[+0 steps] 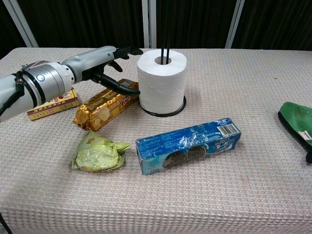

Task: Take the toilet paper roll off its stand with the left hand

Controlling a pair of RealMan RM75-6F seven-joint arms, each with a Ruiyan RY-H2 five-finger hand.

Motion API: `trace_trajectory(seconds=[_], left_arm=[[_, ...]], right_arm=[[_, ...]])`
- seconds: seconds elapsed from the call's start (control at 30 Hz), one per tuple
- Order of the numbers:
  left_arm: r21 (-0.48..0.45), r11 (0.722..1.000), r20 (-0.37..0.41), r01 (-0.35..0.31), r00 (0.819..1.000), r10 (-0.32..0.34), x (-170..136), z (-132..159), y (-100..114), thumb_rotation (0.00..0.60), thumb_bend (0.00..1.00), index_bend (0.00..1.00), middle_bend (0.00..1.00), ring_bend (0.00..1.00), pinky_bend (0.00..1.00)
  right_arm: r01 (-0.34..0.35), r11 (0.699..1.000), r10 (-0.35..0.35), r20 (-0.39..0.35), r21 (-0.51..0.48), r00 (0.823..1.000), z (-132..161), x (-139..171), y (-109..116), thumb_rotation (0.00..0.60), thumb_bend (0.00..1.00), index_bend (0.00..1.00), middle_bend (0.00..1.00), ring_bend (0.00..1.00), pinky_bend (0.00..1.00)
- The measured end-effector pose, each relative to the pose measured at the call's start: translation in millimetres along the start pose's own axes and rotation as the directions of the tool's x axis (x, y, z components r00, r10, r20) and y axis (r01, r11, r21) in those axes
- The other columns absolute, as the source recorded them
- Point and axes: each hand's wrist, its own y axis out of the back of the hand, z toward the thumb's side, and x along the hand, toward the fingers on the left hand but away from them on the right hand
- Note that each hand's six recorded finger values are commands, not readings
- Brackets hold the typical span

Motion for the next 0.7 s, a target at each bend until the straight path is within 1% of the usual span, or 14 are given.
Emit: trace_trajectory(seconds=[0.17, 0.33, 0.5, 0.63, 0.7], left_arm=[[-0.008, 1.000, -0.002, -0.009, 1.000, 0.009, 1, -1, 3, 0.389, 0.00, 0.00, 0.00, 0.00, 0.18], [-0.024, 1.000, 0.013, -0.018, 1.000, 0.018, 2, 5, 6, 0.388, 0.00, 0.00, 0.00, 0.00, 0.18], [-0.067, 0.998, 0.015, -0.016, 1.000, 0.017, 5, 11, 6, 0.376, 0.00, 0.00, 0.00, 0.00, 0.18], [-0.076, 0.997, 0.016, -0.031, 0.999, 0.032, 11, 13, 4, 0.355, 0.00, 0.00, 0.00, 0.00, 0.18], [-0.105, 0.994, 0.011, -0.039, 0.999, 0.040, 17, 16, 3, 0.353, 0.00, 0.00, 0.00, 0.00, 0.18]], right_arm=[[0.002, 1.000, -0.002, 0.000, 0.000, 1.000, -1, 0, 3, 0.600, 0.29, 0.00, 0.00, 0.00, 0.00], [0.002, 1.000, -0.002, -0.010, -0.007, 1.000, 2, 2, 3, 0.600, 0.29, 0.00, 0.00, 0.00, 0.00], [0.004, 1.000, -0.004, -0.009, -0.010, 1.000, 2, 7, 4, 0.600, 0.29, 0.00, 0.00, 0.00, 0.00], [0.010, 1.000, -0.010, -0.009, -0.004, 1.000, 1, 9, 8, 0.600, 0.29, 0.00, 0.00, 0.00, 0.00], [0.015, 1.000, -0.015, -0.012, -0.001, 1.000, 2, 10, 12, 0.600, 0.29, 0.00, 0.00, 0.00, 0.00]])
